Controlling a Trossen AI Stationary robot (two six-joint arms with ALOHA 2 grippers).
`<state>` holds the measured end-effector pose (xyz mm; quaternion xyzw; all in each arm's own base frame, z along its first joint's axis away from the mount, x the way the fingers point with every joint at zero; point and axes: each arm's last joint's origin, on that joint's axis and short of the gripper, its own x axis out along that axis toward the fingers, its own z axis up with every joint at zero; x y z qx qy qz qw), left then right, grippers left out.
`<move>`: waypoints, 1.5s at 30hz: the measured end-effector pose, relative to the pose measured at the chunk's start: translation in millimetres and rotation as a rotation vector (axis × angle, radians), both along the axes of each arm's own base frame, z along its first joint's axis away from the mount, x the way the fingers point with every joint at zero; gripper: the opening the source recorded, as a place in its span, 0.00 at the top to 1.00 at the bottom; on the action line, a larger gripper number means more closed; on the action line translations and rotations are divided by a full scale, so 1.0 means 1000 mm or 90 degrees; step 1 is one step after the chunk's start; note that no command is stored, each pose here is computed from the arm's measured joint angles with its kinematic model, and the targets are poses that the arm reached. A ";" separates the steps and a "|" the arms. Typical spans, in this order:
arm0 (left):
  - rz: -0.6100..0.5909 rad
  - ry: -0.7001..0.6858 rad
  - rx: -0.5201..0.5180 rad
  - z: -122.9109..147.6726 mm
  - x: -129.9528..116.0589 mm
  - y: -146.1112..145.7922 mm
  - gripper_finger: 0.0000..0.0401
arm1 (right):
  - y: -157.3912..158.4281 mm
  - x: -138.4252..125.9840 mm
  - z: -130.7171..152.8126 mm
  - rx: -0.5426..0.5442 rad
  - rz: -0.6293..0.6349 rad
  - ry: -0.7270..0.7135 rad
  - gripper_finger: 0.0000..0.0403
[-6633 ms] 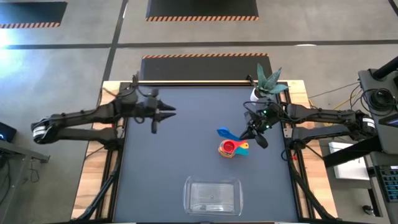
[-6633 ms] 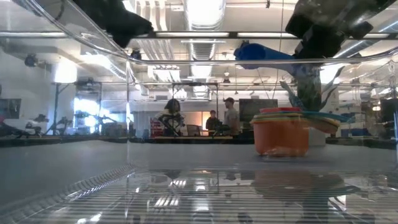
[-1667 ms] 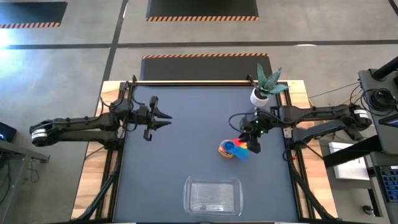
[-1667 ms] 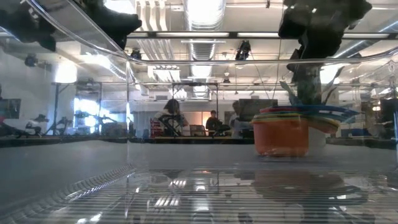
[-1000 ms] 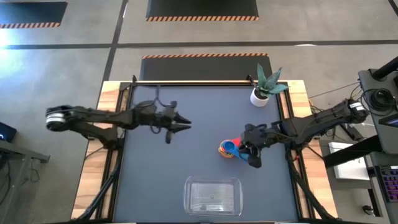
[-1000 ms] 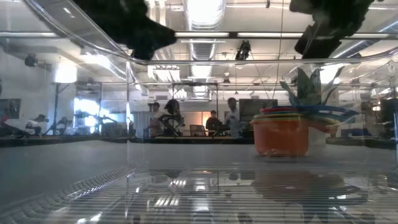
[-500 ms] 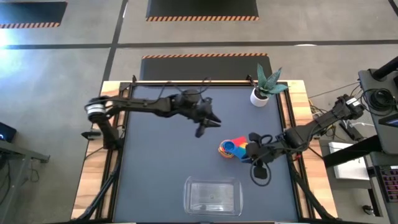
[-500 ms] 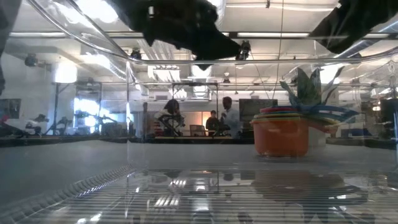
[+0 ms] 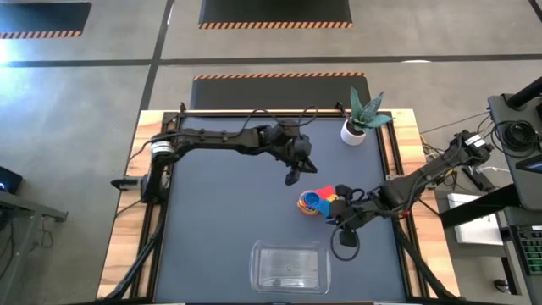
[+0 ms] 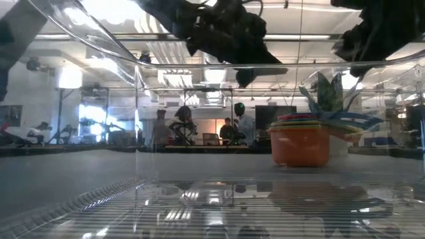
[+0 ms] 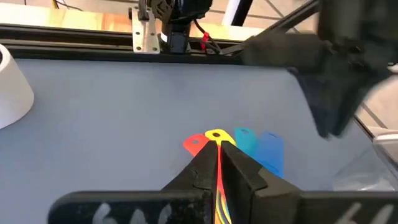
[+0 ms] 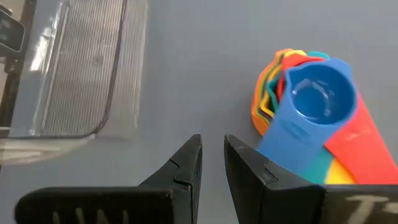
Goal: Nest measuring cups in basket
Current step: Put the all measuring cups into the bin
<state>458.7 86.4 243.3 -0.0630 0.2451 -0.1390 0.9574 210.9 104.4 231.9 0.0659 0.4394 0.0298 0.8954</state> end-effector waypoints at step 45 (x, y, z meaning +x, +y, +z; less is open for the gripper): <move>-0.011 0.195 -0.021 -0.045 0.034 0.005 1.00 | 0.013 0.024 -0.022 -0.060 -0.031 0.129 0.86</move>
